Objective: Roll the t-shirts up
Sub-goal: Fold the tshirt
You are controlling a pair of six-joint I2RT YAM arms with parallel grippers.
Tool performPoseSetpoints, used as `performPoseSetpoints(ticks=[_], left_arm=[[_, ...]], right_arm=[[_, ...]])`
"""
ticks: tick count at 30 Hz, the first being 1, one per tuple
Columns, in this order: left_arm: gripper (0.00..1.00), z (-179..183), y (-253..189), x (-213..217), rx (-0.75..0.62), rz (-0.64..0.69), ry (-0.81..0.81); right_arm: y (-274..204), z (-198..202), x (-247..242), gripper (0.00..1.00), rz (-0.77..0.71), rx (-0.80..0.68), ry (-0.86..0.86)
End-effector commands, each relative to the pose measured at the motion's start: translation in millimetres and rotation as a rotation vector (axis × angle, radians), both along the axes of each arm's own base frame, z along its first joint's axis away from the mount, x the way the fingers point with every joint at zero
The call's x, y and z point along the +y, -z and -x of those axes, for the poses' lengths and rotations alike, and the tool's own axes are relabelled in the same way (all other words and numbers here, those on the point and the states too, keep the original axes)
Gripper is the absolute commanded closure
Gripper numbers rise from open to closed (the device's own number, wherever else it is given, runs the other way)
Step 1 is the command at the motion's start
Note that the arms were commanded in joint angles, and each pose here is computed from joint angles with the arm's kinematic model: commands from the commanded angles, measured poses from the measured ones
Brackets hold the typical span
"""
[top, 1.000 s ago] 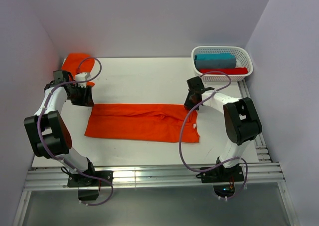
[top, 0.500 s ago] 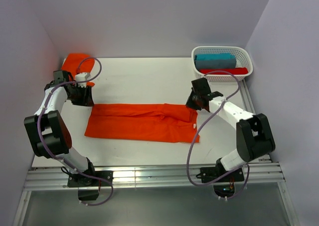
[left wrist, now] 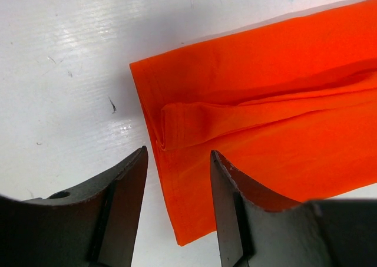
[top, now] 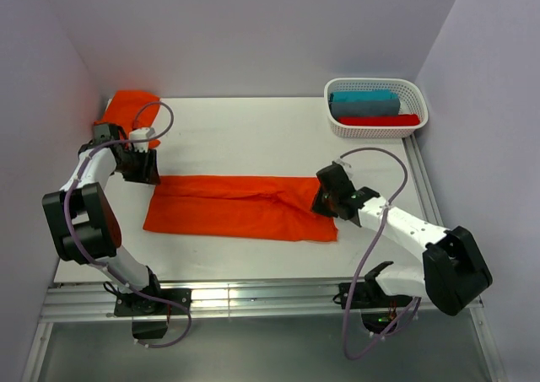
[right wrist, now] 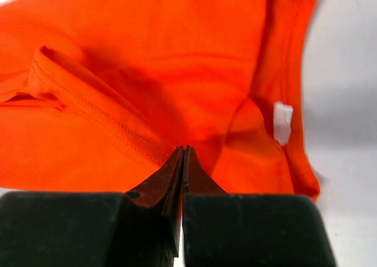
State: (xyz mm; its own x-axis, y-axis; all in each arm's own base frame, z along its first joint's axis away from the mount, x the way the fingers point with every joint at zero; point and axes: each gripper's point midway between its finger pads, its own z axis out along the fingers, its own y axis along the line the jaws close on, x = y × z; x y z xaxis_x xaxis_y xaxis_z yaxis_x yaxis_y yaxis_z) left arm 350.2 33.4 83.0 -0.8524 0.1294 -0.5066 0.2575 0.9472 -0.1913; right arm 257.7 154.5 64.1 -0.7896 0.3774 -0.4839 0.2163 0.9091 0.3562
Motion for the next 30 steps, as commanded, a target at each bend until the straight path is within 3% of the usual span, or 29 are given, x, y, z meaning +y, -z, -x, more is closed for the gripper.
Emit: performPoseSetpoints(ticks=[1, 8, 15, 17, 30], left_arm=[[0.48, -3, 5, 4, -0.014, -0.019, 0.015], [0.48, -4, 11, 6, -0.002, -0.025, 0.010], [0.48, -7, 17, 5, 0.005, -0.015, 0.010], [0.48, -8, 18, 4, 0.008, -0.011, 0.015], [0.44, -31, 0, -8, -0.064, 0.050, 0.033]], right_arm=[[2, 10, -2, 1.00, -0.011, -0.012, 0.044], [20, 32, -2, 1.00, -0.051, 0.010, 0.073], [22, 35, 7, 0.68, -0.059, 0.003, 0.054], [12, 31, 12, 0.65, -0.068, -0.021, 0.046], [-34, -1, 31, 0.62, -0.022, -0.125, 0.007]])
